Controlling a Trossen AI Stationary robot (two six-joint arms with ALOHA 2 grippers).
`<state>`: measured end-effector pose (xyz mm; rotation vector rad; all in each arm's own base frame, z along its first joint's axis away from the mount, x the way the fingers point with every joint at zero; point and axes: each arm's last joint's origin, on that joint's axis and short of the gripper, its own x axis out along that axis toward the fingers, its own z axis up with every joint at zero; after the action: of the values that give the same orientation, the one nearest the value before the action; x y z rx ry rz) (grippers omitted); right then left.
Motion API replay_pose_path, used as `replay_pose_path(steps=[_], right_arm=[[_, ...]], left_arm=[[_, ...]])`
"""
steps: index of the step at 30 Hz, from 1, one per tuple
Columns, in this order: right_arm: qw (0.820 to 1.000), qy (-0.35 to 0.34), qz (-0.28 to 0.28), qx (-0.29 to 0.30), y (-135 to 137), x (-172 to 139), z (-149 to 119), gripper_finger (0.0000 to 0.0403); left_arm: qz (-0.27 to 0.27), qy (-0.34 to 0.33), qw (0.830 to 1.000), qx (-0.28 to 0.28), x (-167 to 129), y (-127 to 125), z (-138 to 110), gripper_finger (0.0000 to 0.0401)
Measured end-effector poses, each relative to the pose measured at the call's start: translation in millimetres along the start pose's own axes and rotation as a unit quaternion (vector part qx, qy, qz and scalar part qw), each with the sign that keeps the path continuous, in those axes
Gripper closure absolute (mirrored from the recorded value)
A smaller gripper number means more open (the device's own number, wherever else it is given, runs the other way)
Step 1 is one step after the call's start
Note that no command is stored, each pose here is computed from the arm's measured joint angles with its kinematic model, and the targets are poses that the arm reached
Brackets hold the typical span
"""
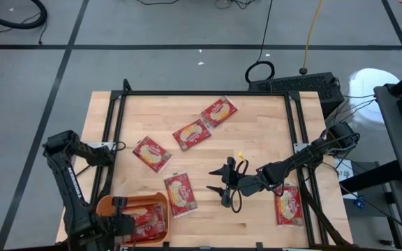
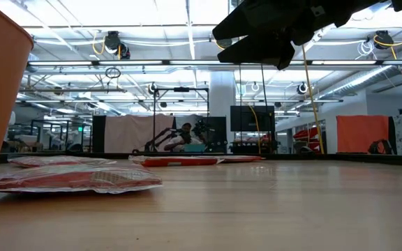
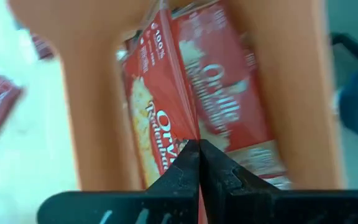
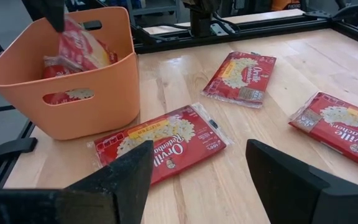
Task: Sort popcorn bags into baskets
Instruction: Put the popcorn bag into the orange bin
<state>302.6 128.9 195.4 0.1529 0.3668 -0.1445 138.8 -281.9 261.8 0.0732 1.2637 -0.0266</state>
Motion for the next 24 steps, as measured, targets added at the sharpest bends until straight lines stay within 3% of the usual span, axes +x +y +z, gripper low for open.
replay_pose_path(steps=[11,15,18,24], right_arm=[[1.000,0.000,0.001,-0.004,0,0,0,0.0154],[1.000,0.000,0.001,-0.004,0,0,0,0.0154],[1.000,0.000,0.001,-0.004,0,0,0,0.0154],[1.000,0.000,0.001,-0.004,0,0,0,0.0154]], left_arm=[[-0.082,-0.050,0.995,0.005,13,-16,5,0.0400],[-0.082,-0.049,0.995,0.002,19,-15,3,0.0398],[-0.047,-0.034,0.998,-0.018,18,-8,2,0.0390],[0.084,-0.012,0.994,-0.073,31,18,-13,0.0392]])
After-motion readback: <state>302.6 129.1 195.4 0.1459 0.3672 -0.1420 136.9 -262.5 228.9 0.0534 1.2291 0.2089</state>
